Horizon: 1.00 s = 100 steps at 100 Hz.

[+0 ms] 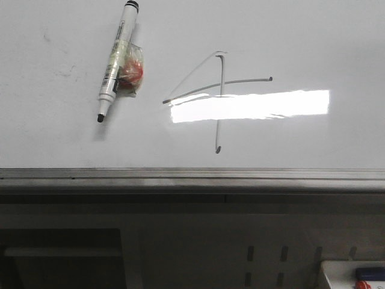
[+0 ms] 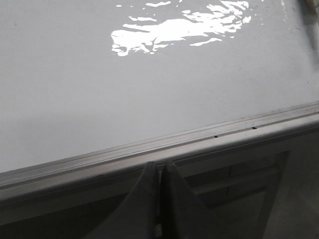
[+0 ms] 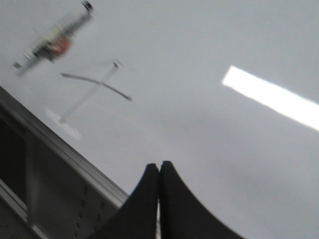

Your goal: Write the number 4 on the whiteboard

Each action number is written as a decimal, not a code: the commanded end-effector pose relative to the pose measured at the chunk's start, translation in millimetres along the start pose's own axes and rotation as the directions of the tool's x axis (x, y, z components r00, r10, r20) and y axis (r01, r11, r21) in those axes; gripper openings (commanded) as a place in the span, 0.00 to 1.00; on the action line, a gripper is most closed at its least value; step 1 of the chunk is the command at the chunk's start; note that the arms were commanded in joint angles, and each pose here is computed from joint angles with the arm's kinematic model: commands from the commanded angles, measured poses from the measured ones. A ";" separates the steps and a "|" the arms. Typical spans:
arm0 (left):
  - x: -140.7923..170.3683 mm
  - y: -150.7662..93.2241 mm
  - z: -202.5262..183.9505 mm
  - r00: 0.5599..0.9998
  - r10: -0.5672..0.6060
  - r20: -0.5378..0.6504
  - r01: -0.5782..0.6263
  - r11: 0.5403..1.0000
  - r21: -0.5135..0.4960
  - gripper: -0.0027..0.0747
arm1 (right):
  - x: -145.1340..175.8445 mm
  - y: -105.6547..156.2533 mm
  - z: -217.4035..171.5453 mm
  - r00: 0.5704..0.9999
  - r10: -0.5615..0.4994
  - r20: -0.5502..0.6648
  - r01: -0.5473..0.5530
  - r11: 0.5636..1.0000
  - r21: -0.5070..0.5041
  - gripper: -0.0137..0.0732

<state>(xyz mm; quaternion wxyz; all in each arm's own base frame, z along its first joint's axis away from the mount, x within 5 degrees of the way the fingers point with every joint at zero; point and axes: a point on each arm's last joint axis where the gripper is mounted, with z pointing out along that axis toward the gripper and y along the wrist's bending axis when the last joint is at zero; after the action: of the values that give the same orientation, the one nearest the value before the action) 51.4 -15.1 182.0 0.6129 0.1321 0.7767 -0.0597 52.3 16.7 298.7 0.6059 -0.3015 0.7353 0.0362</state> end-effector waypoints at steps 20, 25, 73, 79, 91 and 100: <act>5.6 -0.2 1.8 0.999 -0.024 0.041 0.024 1.000 -0.005 0.01 | 44.5 0.9 29.5 0.951 0.276 0.137 -0.304 0.910 0.282 0.11; 5.6 -0.2 1.8 0.999 -0.024 0.041 0.024 1.000 -0.005 0.01 | 58.0 2.6 34.1 0.926 0.338 0.170 -0.375 0.876 0.303 0.11; 5.6 -0.2 1.8 0.999 -0.024 0.041 0.024 1.000 -0.005 0.01 | 118.3 28.5 28.7 0.894 0.444 0.058 -0.435 0.833 0.341 0.11; 5.6 -0.2 1.8 0.999 -0.024 0.041 0.024 1.000 -0.005 0.01 | 118.2 28.4 28.5 0.895 0.442 0.060 -0.434 0.833 0.342 0.11; 5.6 -0.2 1.8 0.999 -0.024 0.041 0.024 1.000 -0.005 0.01 | 118.2 28.4 28.5 0.895 0.442 0.060 -0.434 0.833 0.342 0.11; 5.6 -0.2 1.8 0.999 -0.024 0.041 0.024 1.000 -0.005 0.01 | 118.2 28.4 28.5 0.895 0.442 0.060 -0.434 0.833 0.342 0.11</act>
<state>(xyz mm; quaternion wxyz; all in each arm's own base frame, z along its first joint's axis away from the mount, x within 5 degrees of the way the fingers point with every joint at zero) 51.3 -15.2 181.9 0.6122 0.1317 0.7773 -0.0606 53.1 5.5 180.3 0.6137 -0.0103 0.7877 0.0522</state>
